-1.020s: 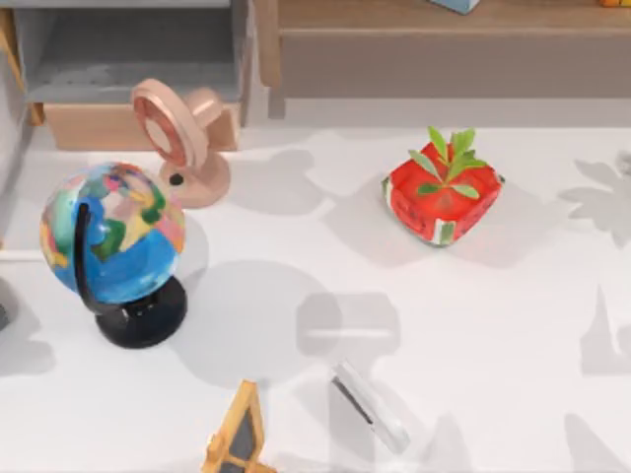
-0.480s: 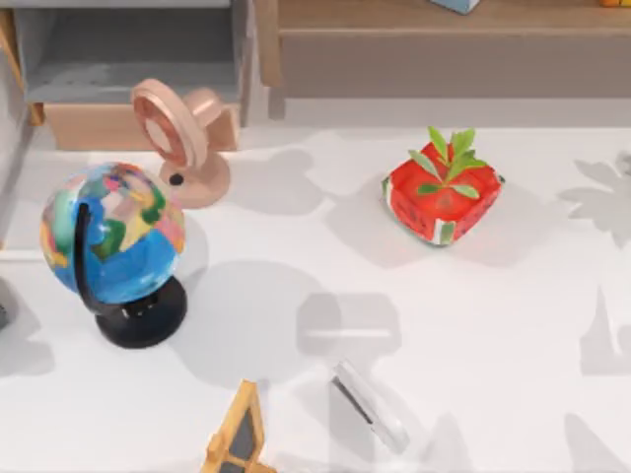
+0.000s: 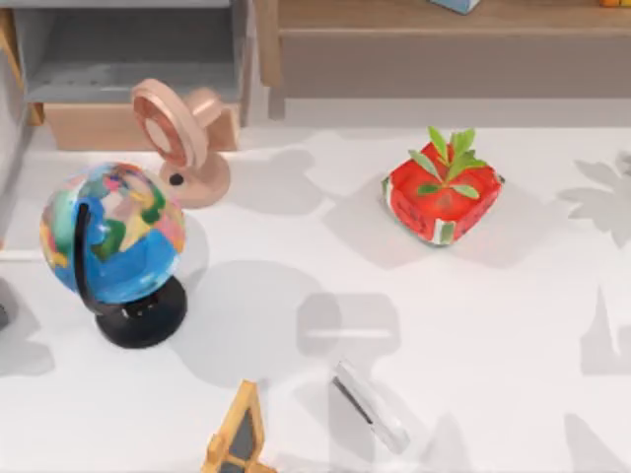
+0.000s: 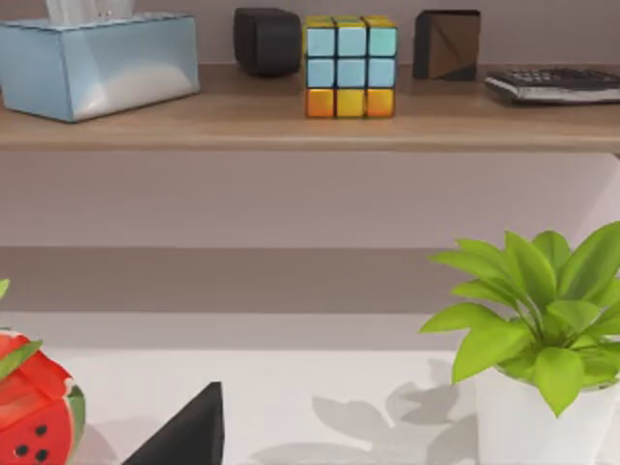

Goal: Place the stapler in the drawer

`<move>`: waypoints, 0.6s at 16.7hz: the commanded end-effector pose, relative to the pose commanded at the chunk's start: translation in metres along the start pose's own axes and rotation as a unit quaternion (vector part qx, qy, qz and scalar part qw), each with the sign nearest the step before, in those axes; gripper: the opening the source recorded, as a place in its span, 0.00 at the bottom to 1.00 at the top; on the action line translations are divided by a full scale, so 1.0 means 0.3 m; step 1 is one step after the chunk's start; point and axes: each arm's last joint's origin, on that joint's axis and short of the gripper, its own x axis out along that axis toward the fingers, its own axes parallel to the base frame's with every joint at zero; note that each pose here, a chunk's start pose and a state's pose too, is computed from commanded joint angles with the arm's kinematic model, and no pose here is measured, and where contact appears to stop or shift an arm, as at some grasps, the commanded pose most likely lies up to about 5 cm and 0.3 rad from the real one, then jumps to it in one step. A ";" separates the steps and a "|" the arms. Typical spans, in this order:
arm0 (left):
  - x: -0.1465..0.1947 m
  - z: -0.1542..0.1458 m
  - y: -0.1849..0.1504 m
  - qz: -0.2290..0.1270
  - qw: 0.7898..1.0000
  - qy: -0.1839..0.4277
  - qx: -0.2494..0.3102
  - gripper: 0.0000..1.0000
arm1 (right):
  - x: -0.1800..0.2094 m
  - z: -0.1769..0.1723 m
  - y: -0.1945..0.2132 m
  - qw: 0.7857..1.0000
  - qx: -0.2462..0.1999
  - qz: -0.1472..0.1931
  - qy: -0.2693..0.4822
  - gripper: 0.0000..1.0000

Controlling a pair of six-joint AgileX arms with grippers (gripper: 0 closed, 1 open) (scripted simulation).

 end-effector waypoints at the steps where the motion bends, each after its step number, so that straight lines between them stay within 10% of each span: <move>1: 0.000 0.000 0.000 0.000 1.000 0.000 0.000 1.00 | 0.000 0.000 0.000 1.000 0.000 0.000 0.000 1.00; 10: -0.027 0.000 0.000 0.000 1.000 -0.001 0.000 1.00 | 0.000 0.000 0.000 1.000 0.000 0.000 0.000 1.00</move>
